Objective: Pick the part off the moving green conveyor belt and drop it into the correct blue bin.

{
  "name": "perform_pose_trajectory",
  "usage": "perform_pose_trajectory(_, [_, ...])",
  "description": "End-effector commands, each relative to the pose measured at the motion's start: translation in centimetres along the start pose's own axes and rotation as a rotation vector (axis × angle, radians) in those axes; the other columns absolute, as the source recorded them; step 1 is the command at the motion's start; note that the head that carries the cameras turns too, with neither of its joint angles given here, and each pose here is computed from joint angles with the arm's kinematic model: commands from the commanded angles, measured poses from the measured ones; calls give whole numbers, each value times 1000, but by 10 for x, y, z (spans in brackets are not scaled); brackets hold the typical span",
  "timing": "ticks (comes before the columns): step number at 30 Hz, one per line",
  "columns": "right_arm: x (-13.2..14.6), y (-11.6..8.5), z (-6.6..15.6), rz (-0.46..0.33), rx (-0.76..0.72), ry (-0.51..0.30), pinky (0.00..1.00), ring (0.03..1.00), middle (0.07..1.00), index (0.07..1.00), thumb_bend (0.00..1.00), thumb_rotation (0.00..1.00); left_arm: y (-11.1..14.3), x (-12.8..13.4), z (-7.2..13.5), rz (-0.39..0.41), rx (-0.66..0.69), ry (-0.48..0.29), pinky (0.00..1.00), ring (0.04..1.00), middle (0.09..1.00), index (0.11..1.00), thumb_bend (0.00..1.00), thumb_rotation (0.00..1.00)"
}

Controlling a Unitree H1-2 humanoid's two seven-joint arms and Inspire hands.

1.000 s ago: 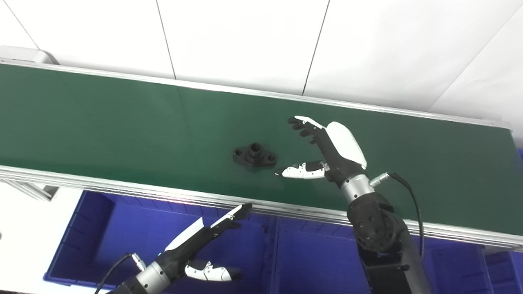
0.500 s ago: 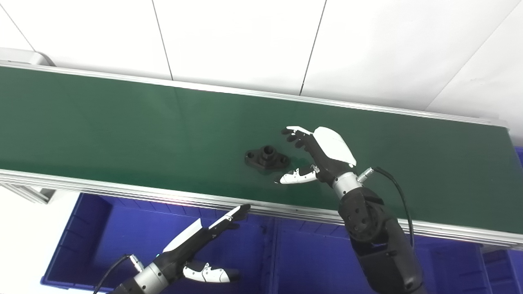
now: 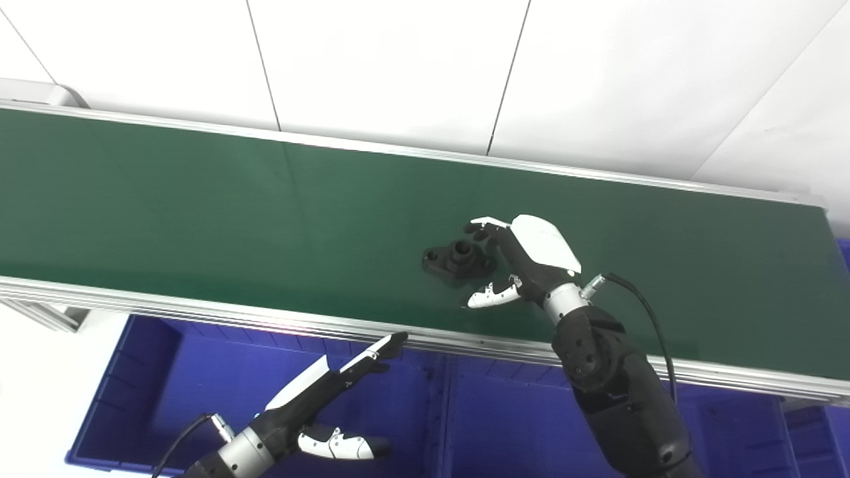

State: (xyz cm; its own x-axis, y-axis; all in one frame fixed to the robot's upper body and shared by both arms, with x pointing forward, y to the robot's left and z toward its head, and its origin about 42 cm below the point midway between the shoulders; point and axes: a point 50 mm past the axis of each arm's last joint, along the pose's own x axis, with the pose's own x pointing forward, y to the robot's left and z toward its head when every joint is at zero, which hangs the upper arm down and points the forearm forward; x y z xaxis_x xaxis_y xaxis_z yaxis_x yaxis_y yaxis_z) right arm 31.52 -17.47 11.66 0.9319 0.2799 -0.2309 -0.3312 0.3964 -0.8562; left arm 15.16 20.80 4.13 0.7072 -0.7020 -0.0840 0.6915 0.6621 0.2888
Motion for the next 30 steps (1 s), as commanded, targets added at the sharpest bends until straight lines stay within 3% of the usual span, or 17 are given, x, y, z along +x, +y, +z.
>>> perform_pose_trajectory(1, [5, -7, 7, -21, -31, -52, 713, 735, 758, 785, 680, 111, 5, 0, 7, 9, 22, -59, 916, 969, 1000, 1000, 639, 569])
perform_pose_trajectory(5, [5, -4, 5, -24, -44, -55, 709, 726, 747, 778, 672, 95, 5, 0, 9, 7, 21, -60, 933, 977, 1000, 1000, 631, 562])
perform_pose_trajectory(7, [4, -3, 4, -37, -55, -55, 645, 680, 710, 757, 619, 19, 5, 0, 9, 6, 23, -60, 934, 978, 1000, 1000, 630, 560])
perform_pose_trajectory(8, [3, -3, 4, -47, -62, -56, 390, 450, 554, 705, 571, 6, 5, -1, 10, 6, 25, -60, 933, 978, 1000, 1000, 623, 559])
perform_pose_trajectory(9, [3, -2, 3, -57, -71, -55, 292, 356, 507, 679, 558, 2, 5, -1, 10, 6, 24, -61, 934, 978, 1000, 1000, 620, 558])
perform_pose_trajectory(11, [1, -3, 2, -68, -87, -58, 229, 296, 483, 649, 553, 0, 5, 0, 9, 8, 26, -62, 937, 979, 1000, 1000, 621, 562])
perform_pose_trajectory(15, [-2, -5, -1, -88, -100, -68, 215, 282, 474, 504, 526, 0, 5, 1, 9, 8, 32, -63, 942, 981, 1000, 1000, 623, 580])
perform_pose_trajectory(23, [-6, -6, -3, -75, -112, -56, 258, 329, 476, 492, 526, 0, 5, 2, 10, 13, 29, -68, 957, 986, 1000, 1000, 617, 573])
perform_pose_trajectory(30, [-10, -7, -5, -75, -119, -55, 267, 316, 475, 492, 527, 0, 6, 2, 10, 16, 28, -68, 953, 983, 1000, 1000, 613, 567])
